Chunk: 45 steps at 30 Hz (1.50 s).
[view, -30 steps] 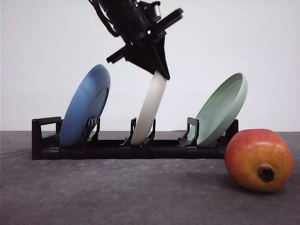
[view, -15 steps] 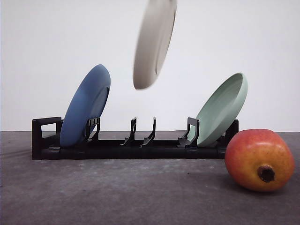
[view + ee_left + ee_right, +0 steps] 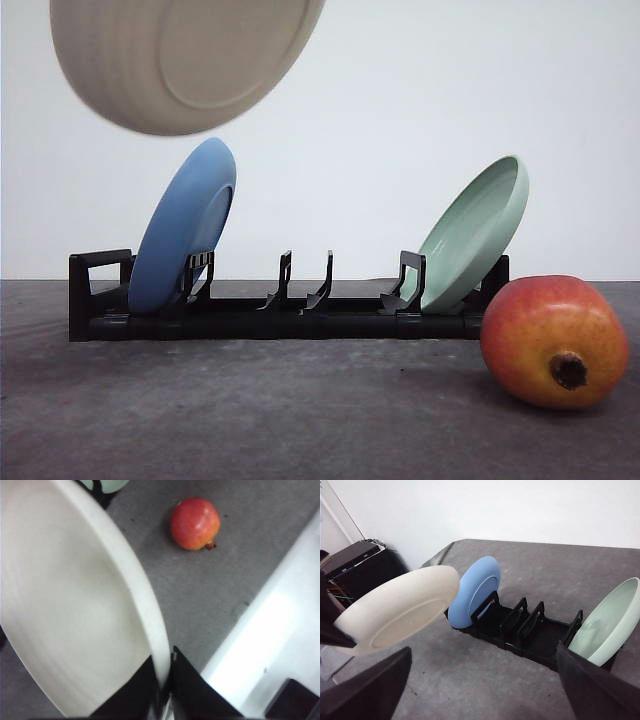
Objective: Place pomegranate in white plate
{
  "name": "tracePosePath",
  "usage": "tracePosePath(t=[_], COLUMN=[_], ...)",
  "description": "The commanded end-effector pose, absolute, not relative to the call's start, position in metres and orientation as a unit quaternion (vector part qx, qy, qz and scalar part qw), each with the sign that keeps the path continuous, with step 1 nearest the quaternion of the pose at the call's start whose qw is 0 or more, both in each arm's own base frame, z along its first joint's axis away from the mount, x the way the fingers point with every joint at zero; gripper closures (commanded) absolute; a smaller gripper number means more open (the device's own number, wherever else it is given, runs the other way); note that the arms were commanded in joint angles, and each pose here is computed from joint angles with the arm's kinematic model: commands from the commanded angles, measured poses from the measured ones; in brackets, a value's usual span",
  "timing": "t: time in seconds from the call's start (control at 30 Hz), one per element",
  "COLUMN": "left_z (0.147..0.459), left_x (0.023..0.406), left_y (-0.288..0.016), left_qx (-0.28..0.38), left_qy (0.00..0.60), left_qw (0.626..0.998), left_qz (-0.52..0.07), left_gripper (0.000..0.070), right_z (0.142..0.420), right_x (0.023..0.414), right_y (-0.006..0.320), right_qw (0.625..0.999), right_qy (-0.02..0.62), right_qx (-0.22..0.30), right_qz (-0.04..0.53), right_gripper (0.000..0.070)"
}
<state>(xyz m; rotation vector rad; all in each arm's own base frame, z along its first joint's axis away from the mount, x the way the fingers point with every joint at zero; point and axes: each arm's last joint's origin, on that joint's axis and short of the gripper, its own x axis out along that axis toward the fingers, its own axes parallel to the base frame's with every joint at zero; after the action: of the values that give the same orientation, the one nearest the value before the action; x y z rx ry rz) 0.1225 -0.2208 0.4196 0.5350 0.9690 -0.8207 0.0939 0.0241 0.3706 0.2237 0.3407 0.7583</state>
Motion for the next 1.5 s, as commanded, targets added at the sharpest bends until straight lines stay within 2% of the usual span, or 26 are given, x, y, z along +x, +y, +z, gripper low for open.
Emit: tracePosePath(t=[0.0,0.4,0.67,0.9,1.3,1.47], left_z=[0.413,0.338,0.297,0.261,0.189,0.178], left_x=[0.117,0.11,0.107,0.107,0.101,0.102], left_y=[-0.226,-0.244,-0.255,-0.279,-0.324,-0.329], left_qx=[0.259,0.332,0.326,0.356,0.417,0.434], left_qy=[0.464,0.51,0.517,0.519,0.53,0.531], left_qw=[0.764,0.738,0.739,0.729,0.687,0.675], left_qz=[-0.367,-0.291,-0.283,-0.27,-0.269,-0.273], left_gripper=[0.07,0.07,0.07,0.07,0.07,0.0698], right_z=[0.375,0.373,0.373,0.373,0.373,0.372], right_x=[0.093,0.092,0.092,0.092,0.092,0.092], right_y=[0.024,0.026,0.027,0.027,0.027,0.027], right_qw=[0.91,0.904,0.902,0.902,0.902,0.902], right_qy=[0.157,0.169,0.17,0.17,0.171,0.173], right_qx=[0.106,0.109,0.108,0.108,0.108,0.109], right_qz=[0.368,0.376,0.382,0.382,0.382,0.381], right_gripper=[0.0108,0.0108,0.0108,0.0108,0.0108,0.0108])
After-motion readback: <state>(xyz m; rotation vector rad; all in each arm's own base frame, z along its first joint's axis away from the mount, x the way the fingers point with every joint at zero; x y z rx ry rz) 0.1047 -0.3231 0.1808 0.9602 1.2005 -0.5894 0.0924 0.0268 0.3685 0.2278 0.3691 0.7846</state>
